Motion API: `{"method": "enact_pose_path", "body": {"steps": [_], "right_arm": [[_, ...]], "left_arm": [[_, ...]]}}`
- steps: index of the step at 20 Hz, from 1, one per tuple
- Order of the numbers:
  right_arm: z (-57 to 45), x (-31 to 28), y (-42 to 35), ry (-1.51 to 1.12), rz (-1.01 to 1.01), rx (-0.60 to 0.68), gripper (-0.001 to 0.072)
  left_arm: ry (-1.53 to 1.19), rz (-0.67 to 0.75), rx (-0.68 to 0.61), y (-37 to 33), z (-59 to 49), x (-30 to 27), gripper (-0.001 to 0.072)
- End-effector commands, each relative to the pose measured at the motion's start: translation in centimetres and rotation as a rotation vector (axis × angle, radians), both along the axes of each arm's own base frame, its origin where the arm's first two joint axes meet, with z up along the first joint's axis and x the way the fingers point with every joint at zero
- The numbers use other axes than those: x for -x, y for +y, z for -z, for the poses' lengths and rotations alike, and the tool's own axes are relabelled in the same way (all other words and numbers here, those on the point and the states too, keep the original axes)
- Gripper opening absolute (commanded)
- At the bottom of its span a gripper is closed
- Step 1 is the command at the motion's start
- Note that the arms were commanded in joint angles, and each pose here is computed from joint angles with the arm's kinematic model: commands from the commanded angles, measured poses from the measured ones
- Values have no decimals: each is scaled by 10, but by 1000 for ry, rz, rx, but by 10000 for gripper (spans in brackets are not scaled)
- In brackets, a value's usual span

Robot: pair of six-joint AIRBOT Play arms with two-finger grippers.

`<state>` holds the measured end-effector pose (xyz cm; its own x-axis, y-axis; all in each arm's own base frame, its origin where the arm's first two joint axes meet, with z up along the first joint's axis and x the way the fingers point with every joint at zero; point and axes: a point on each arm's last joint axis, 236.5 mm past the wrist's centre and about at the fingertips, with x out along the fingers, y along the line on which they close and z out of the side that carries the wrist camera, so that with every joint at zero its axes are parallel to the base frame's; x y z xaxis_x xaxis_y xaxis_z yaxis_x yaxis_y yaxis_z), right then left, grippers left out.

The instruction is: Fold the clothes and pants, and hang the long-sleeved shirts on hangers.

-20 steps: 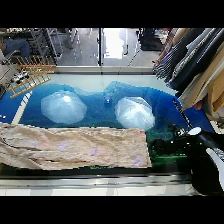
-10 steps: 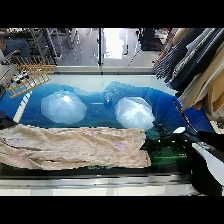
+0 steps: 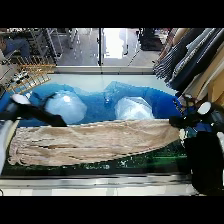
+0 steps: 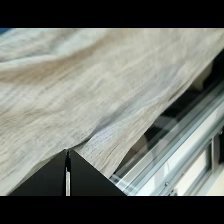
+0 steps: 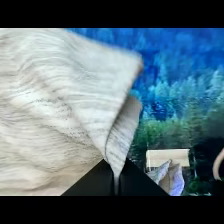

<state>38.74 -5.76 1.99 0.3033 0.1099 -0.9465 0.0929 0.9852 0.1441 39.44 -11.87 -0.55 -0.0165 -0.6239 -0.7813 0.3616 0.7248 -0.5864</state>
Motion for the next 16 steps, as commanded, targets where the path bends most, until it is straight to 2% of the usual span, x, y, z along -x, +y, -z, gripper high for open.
{"method": "enact_pose_path", "body": {"steps": [1,4,7,12,16], "right_arm": [[-54,-6,34,-47,-45,-40,13],[-69,-7,145,-72,-208,-205,13],[-67,5,256,-121,-387,-243,13],[3,52,419,-68,-612,-330,13],[81,107,494,76,-754,-409,14]], "left_arm": [[-18,131,-28,-74,40,24,12],[34,189,-36,-98,63,40,12],[75,140,-68,-87,72,38,12],[19,-25,-56,-21,20,16,12],[-39,-152,-52,32,-16,8,13]]}}
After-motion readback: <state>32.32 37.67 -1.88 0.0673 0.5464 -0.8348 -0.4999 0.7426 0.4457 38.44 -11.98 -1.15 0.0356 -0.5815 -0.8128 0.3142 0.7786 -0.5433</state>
